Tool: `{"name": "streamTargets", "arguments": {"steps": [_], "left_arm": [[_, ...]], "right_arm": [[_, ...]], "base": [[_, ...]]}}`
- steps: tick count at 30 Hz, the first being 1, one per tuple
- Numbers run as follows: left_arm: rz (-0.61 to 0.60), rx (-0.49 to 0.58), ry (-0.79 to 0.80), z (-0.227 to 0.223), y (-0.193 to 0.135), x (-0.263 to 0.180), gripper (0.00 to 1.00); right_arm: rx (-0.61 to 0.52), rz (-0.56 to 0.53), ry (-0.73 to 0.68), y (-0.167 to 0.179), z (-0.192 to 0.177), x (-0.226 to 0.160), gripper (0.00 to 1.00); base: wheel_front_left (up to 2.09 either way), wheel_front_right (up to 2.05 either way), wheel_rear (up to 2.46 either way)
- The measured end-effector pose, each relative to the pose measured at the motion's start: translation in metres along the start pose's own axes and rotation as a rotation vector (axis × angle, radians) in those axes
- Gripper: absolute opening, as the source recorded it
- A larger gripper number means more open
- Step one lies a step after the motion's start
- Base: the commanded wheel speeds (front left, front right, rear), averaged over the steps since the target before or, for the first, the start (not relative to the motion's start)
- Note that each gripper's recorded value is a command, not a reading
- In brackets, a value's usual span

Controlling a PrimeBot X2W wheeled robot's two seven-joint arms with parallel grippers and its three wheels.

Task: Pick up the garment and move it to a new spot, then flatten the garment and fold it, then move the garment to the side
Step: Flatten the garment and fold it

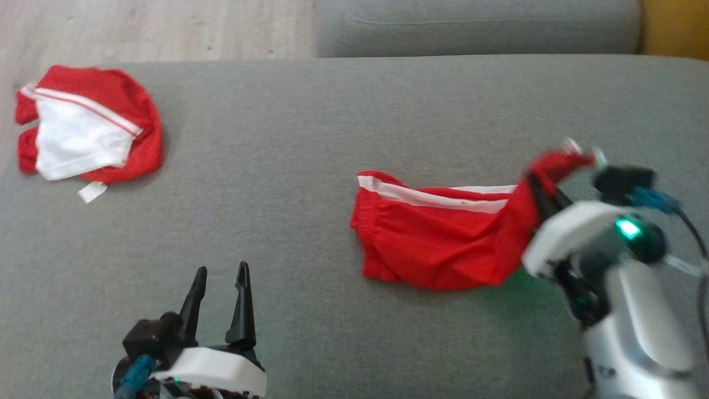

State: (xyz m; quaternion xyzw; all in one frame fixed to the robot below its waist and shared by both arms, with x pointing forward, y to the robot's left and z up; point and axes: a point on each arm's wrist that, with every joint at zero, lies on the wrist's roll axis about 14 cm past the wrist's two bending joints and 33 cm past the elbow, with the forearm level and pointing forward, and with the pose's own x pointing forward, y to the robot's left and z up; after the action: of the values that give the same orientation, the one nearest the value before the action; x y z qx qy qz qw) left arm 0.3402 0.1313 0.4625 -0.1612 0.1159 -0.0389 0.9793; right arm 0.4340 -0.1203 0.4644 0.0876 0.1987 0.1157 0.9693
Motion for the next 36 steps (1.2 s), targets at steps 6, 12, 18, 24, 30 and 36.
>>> {"name": "streamTargets", "arguments": {"steps": [6,12,18,24,30,36], "left_arm": [[0.044,-0.007,-0.028,0.007,0.012,-0.007,1.00],[0.093,-0.016,-0.046,0.009,0.025,-0.015,1.00],[0.110,-0.018,-0.052,0.009,0.030,-0.018,1.00],[0.094,-0.015,-0.055,0.010,0.025,-0.016,1.00],[0.072,-0.012,-0.055,0.010,0.019,-0.014,1.00],[0.035,-0.009,-0.050,0.008,0.007,-0.015,1.00]], "right_arm": [[-0.073,0.281,-0.006,0.098,0.013,0.015,0.00],[-0.198,0.442,0.156,0.155,-0.040,0.012,0.00],[-0.246,0.455,0.254,0.157,-0.076,0.004,0.00],[-0.262,0.465,0.241,0.160,-0.076,-0.002,1.00],[-0.226,0.479,0.197,0.163,-0.072,-0.013,1.00],[-0.163,0.456,0.051,0.158,-0.042,-0.020,1.00]], "base": [[0.00,0.00,0.00],[0.00,0.00,0.00],[0.00,0.00,0.00],[0.00,0.00,0.00],[0.00,0.00,0.00],[0.00,0.00,0.00]]}}
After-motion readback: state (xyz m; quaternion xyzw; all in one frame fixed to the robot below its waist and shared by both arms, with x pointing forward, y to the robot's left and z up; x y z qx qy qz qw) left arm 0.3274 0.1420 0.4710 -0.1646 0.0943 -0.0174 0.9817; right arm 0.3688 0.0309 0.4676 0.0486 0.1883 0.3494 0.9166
